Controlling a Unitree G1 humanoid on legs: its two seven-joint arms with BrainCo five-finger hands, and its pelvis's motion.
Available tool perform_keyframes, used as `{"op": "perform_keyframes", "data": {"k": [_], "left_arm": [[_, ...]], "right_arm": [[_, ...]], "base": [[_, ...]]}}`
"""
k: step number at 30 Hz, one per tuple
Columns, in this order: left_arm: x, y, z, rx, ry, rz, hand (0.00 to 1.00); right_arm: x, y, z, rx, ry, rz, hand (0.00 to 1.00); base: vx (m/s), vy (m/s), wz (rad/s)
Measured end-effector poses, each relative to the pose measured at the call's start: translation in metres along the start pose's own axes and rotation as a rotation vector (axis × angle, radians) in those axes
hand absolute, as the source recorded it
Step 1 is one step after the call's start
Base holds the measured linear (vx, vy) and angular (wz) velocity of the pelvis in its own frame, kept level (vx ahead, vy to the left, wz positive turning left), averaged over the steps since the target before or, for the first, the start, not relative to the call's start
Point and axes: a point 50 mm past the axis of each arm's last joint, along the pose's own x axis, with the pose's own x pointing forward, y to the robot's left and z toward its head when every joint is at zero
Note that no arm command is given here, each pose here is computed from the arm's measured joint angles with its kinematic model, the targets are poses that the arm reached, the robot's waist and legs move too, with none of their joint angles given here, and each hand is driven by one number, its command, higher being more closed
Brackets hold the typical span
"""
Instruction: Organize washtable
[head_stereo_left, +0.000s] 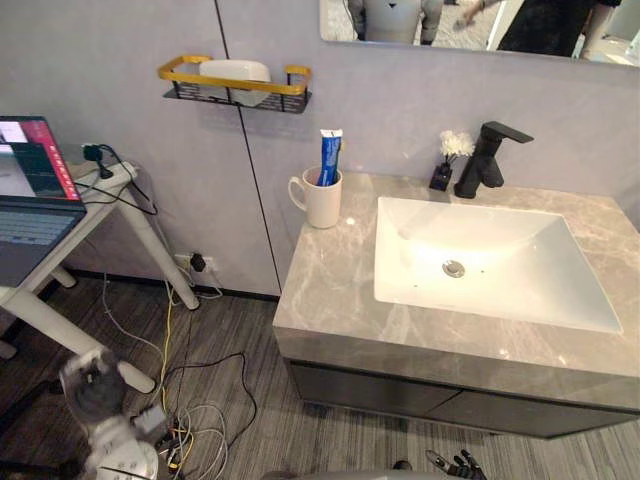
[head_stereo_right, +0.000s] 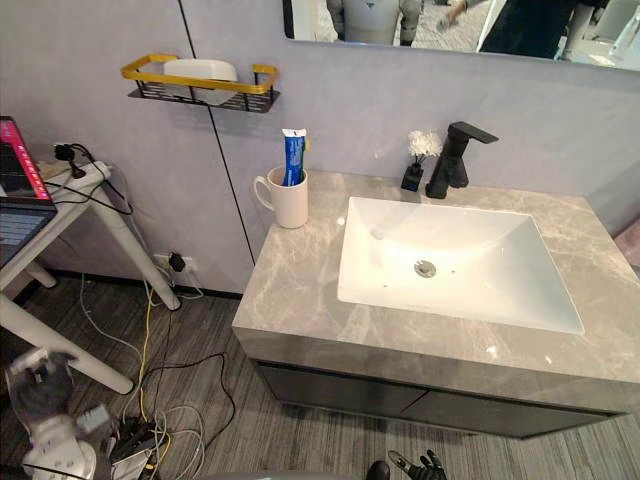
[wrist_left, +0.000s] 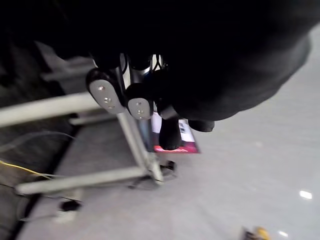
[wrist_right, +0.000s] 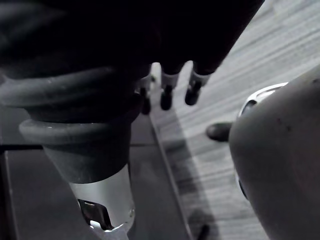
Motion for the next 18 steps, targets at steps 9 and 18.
{"op": "perform_keyframes", "data": {"k": [9, 18], "left_arm": [[-0.067, 0.004, -0.168, 0.097, 0.87, 0.008, 0.0], [-0.097, -0.004, -0.19, 0.036, 1.074, -0.042, 0.0]], "right_arm": [[0.003, 0.005, 0.001, -0.04, 0.011, 0.015, 0.0], [0.012, 0.007, 0.013, -0.089, 0.013, 0.01, 0.0]], "base": [[0.0, 0.002, 0.01], [0.06, 0.044, -0.28]]}}
